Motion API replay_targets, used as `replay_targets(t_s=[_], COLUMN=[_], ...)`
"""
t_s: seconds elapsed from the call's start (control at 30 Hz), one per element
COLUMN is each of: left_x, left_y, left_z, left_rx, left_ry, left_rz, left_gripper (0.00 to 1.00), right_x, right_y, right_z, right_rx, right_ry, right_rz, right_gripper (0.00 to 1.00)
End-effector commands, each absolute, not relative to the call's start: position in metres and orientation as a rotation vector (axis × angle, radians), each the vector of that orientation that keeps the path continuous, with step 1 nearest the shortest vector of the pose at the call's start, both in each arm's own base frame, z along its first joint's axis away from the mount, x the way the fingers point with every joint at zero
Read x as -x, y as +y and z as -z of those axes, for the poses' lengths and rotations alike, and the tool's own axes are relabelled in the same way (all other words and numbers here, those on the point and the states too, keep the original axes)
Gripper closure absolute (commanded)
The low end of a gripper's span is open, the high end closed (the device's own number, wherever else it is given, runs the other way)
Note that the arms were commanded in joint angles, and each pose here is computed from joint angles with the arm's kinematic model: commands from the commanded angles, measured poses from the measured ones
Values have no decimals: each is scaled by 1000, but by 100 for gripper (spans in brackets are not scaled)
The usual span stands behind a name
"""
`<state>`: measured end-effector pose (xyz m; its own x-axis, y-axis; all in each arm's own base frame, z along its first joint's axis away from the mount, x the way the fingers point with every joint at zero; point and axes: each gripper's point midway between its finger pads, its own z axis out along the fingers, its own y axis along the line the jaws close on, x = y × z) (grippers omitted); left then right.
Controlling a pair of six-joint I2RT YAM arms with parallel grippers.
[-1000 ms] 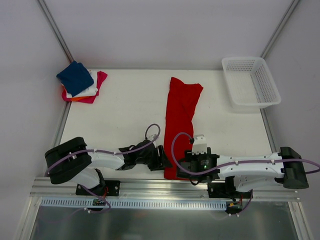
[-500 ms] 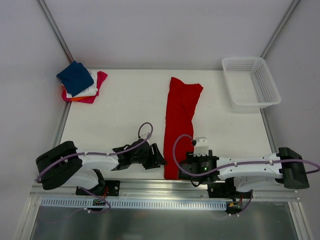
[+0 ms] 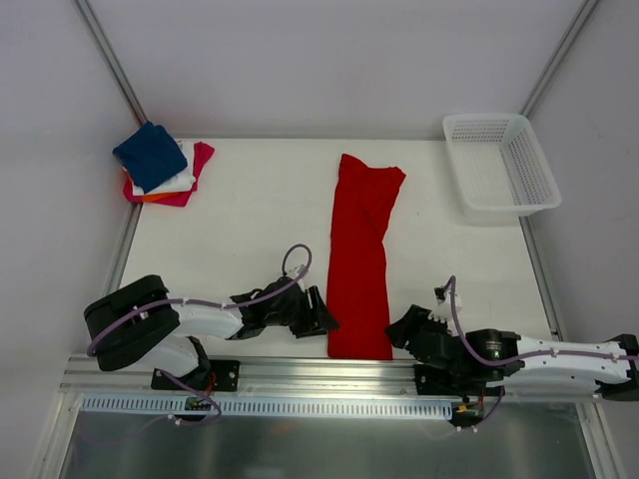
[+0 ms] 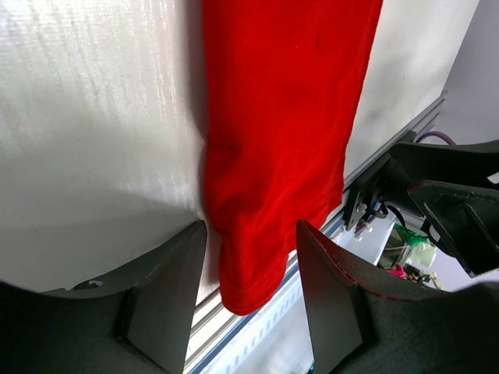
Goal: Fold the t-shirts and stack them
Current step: Fold the tshirt
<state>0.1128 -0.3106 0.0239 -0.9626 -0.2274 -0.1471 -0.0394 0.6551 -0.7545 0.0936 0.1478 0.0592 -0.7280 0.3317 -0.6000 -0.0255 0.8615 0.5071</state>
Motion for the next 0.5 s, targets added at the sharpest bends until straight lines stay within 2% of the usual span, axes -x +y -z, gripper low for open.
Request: replay_targets(t_s=[0.0, 0.47], left_x=[-99, -86], left_y=[-280, -278], left_z=[17, 29], left_rx=[228, 259], left_ry=[2786, 2829], left_rz=[982, 983], left_gripper=[48, 50], right_x=[-96, -81], right_y=[150, 165], right_z=[-61, -38], right_rx=[-306, -410], right_ry=[2265, 2340], right_rz=[-747, -893], right_gripper=[39, 40])
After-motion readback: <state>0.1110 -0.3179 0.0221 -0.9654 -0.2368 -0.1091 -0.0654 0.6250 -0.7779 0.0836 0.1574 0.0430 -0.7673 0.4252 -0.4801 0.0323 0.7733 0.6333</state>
